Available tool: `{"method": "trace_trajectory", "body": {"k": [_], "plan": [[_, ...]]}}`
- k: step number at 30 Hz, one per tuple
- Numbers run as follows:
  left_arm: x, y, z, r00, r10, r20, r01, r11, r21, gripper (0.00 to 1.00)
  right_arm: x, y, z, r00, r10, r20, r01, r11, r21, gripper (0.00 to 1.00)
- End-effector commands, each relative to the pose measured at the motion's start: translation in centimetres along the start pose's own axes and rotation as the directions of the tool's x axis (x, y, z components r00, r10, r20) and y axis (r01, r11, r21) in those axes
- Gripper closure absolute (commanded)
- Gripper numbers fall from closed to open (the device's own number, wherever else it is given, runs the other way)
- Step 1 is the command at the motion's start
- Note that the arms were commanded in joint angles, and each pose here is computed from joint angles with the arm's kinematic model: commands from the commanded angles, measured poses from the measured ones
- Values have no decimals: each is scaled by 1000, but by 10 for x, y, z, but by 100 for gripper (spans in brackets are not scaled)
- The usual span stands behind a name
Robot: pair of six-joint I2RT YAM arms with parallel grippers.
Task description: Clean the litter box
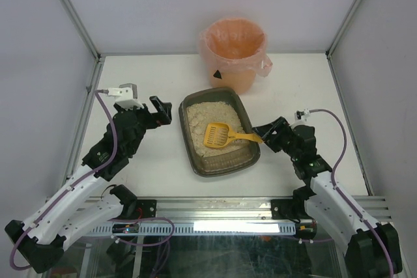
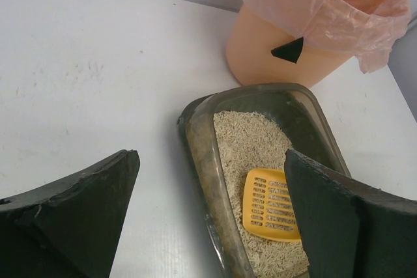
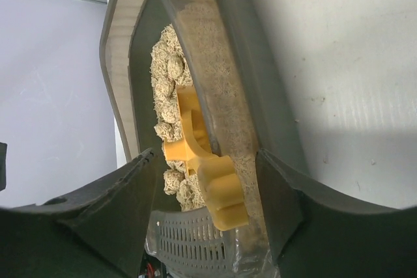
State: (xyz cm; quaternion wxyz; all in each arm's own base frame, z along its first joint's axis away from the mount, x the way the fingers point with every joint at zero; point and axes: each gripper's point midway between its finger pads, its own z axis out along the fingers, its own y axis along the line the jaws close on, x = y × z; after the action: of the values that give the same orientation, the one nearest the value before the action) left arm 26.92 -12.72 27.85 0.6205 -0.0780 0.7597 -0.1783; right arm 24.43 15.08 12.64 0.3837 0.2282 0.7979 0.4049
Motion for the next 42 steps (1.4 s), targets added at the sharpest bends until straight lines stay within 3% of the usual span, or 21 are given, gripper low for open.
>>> {"method": "trace_trajectory", "body": {"k": [1,7,12,16,18,19,22,26,31,36,42], "plan": [[-3,-7,3,1000,-5,20,5,999,38,1,-6,20,1,999,46,19,-44,994,-99,38],[-1,-10,5,1000,-6,15,6,999,47,1,-3,24,-1,996,85,24,-80,983,-164,46],[-1,-13,5,1000,-3,10,2,998,61,1,1,22,2,996,83,7,-81,983,-166,60],[-5,-36,3,997,71,27,-75,977,199,1,-10,32,1,999,3,48,5,984,-177,75],[-5,-50,3,989,134,54,-144,947,286,1,-17,43,-1,999,2,51,7,983,-181,75],[-3,-57,2,983,173,66,-185,926,329,1,-21,49,-3,999,2,51,7,983,-181,75],[0,-73,3,960,252,125,-281,863,419,1,-33,66,-5,979,-187,81,199,962,-188,92],[-6,-97,4,914,312,259,-403,763,505,1,-45,91,-6,951,-305,46,308,934,-184,98],[-12,-140,0,810,359,463,-585,546,600,6,-50,113,-8,909,-416,-9,405,890,-208,100],[1,-174,8,715,367,595,-699,350,624,9,-53,125,-13,869,-494,-12,480,850,-215,100],[41,-212,23,694,386,608,-707,202,678,24,-50,140,-19,836,-548,-7,532,814,-232,100]]}}
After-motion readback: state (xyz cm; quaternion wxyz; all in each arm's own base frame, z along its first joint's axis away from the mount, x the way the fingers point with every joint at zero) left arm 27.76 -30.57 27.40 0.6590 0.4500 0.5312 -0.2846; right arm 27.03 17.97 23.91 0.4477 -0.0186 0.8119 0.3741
